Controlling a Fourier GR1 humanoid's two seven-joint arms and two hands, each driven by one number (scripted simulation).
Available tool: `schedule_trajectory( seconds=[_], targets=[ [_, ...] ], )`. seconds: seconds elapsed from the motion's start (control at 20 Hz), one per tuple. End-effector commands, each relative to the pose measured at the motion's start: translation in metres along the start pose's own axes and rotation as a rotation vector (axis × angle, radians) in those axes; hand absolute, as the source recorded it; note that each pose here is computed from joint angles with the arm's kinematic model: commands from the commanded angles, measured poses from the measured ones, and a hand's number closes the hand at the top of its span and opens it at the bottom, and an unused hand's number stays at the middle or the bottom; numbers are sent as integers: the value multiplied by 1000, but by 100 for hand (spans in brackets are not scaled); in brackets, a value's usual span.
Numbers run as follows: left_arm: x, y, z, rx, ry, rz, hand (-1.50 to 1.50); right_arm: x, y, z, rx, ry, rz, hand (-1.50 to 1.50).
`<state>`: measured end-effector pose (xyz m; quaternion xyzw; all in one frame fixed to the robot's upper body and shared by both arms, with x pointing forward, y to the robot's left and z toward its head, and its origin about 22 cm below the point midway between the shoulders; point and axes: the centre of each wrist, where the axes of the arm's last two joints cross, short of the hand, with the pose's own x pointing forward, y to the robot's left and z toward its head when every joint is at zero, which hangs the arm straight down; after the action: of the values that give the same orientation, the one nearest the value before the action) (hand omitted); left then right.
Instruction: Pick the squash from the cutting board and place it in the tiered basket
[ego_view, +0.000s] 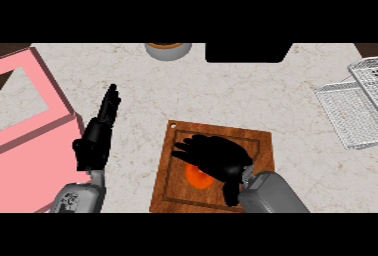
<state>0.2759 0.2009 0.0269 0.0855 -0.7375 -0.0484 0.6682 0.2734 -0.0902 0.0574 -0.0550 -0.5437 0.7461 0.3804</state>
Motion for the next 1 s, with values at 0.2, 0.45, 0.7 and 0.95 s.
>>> schedule_trajectory(
  seconds=[0.2, 0.45, 0.7, 0.95],
  targets=[
    [0, -7, 13, 12, -2, -6, 0, 6, 6, 0, -156, -22, 83, 150],
    [2, 15, -4, 25, 3, -7, 0, -43, 24, 40, -97, 234, 160, 150],
    [-5, 23, 14, 82, 29, -5, 0, -124, 61, 137, 14, 787, 150, 150],
    [4, 19, -6, 47, 12, -10, 0, -128, 66, 211, -97, 903, 146, 150]
  ],
)
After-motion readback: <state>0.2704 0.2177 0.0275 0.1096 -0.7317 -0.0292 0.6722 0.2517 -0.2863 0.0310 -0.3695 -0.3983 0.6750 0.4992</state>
